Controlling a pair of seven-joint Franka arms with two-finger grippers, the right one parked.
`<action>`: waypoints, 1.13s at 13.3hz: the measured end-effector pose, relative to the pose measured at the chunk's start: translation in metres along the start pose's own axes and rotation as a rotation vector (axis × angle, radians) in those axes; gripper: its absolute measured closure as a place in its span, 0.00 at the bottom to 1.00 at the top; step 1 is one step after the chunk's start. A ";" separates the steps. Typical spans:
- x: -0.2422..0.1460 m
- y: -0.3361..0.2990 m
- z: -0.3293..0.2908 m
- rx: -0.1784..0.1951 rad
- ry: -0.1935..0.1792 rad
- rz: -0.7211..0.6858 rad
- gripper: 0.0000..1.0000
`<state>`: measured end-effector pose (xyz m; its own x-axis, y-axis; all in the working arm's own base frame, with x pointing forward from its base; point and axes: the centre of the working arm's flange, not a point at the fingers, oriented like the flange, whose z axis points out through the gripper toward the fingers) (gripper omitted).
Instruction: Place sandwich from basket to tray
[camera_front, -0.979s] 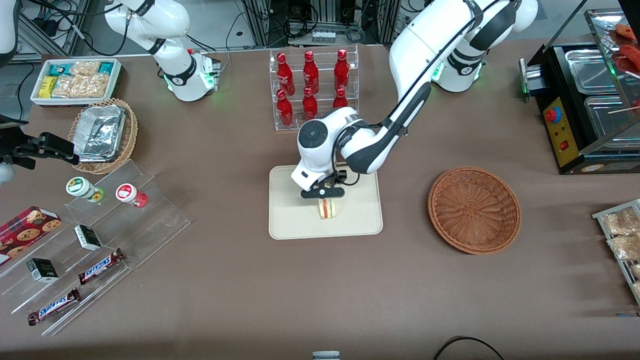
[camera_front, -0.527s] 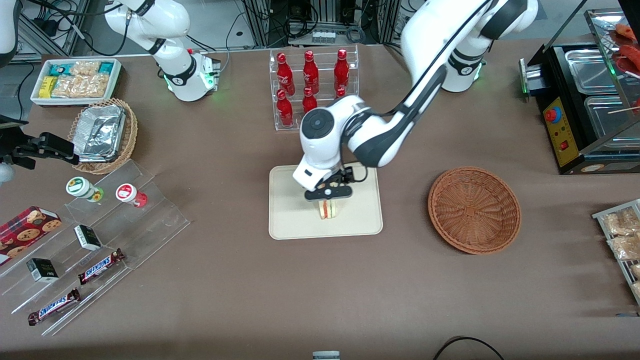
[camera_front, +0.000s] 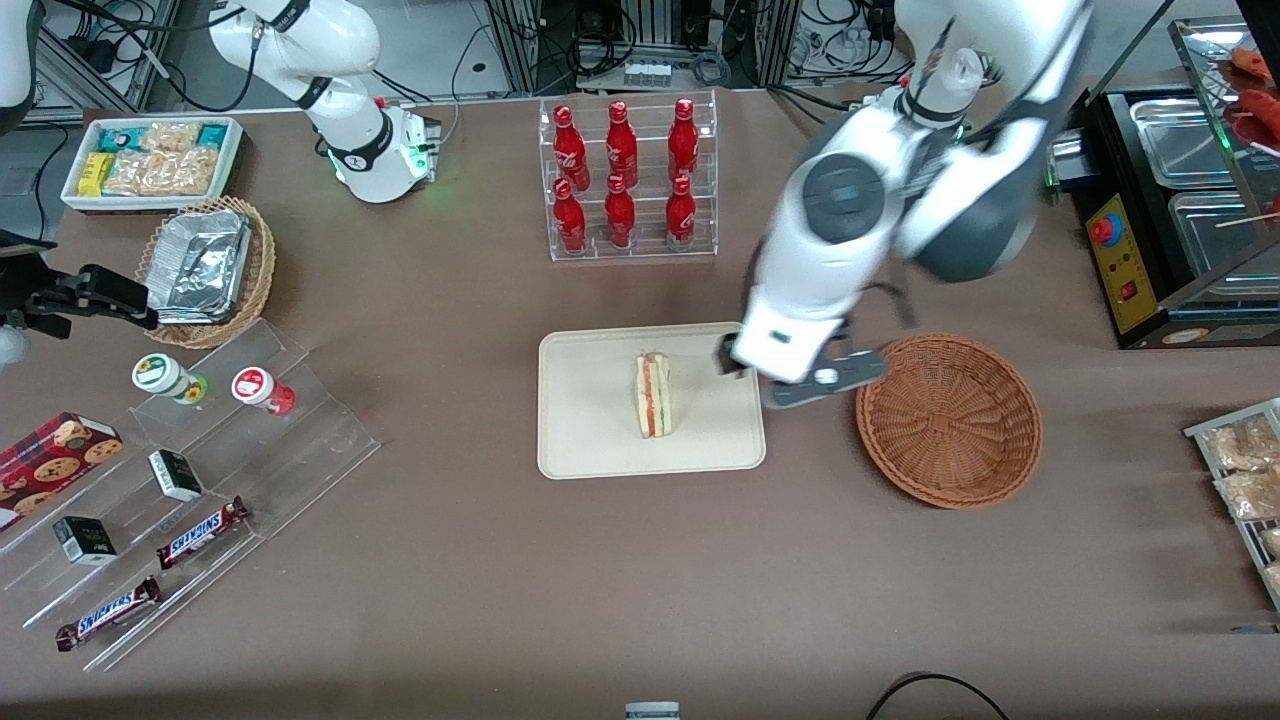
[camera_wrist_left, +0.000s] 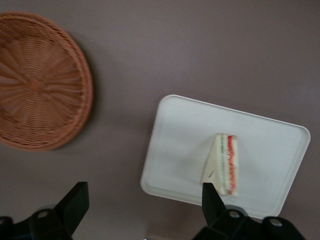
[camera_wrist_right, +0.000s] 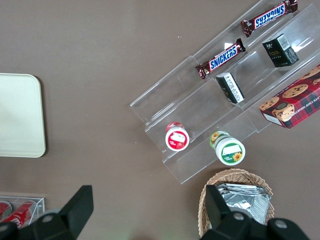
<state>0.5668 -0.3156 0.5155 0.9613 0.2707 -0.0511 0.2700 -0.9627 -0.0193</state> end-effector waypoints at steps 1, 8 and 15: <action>0.009 -0.030 -0.019 0.002 -0.015 0.012 0.00; 0.033 -0.167 -0.091 0.033 -0.058 0.155 0.00; 0.026 -0.225 -0.119 0.048 -0.068 0.253 0.00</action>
<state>0.5380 -0.0925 0.6372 0.9916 0.0226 -0.1273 0.0170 -0.9989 -0.0446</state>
